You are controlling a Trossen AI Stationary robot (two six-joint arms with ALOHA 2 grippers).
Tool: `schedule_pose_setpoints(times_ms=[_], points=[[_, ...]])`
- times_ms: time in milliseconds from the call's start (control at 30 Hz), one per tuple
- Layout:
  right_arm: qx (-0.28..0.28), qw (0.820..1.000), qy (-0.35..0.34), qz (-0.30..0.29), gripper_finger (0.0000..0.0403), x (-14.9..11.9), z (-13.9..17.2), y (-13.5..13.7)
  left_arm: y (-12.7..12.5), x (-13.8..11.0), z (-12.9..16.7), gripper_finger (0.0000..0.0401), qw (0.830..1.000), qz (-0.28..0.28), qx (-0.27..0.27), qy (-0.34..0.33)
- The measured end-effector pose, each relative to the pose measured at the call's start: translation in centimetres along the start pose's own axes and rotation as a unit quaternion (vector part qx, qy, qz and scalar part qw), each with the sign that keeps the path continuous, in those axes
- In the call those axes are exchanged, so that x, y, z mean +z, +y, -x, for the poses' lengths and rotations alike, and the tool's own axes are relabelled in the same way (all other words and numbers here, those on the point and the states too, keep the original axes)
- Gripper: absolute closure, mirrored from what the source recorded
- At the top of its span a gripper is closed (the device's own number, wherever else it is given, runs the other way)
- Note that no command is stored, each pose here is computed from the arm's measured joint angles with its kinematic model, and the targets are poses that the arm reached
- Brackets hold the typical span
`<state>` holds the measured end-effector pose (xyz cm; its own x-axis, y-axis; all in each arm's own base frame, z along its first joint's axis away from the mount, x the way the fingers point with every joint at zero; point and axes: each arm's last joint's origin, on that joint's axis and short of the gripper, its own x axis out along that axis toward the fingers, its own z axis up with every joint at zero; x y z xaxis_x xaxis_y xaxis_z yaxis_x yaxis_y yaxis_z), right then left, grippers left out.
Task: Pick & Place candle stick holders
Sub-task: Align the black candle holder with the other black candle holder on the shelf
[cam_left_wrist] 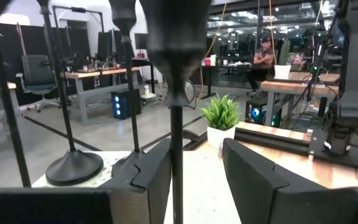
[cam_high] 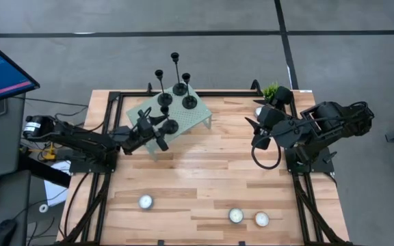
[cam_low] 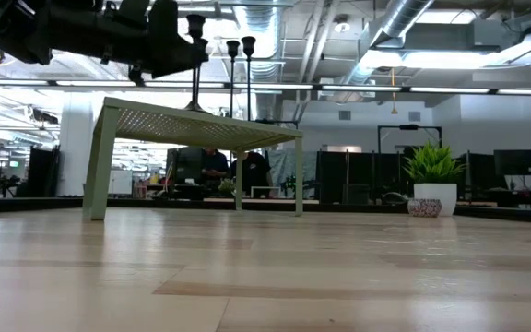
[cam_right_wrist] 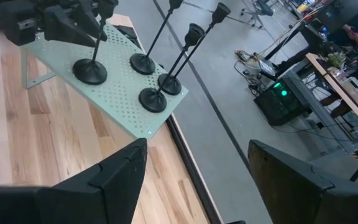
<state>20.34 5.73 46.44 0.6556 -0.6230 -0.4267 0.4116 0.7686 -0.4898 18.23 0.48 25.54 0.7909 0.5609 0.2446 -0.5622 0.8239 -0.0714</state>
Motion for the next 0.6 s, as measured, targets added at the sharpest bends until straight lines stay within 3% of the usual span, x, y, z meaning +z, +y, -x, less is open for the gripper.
schedule_pose_setpoints(times_ms=[133,300,600], points=[[-0.004,1.000,0.001,-0.004,0.0132,0.0,-0.2,-0.1,0.1,0.1,0.1,0.0303,1.000,-0.001,0.003,0.001],[-0.010,1.000,0.005,-0.007,0.0132,0.0,-0.4,-0.3,0.1,-0.1,0.1,0.0384,1.000,-0.007,0.000,0.010],[-0.011,1.000,0.006,-0.008,0.0132,0.0,-0.5,-0.4,0.0,1.1,-0.5,0.0390,1.000,-0.023,0.015,-0.005]])
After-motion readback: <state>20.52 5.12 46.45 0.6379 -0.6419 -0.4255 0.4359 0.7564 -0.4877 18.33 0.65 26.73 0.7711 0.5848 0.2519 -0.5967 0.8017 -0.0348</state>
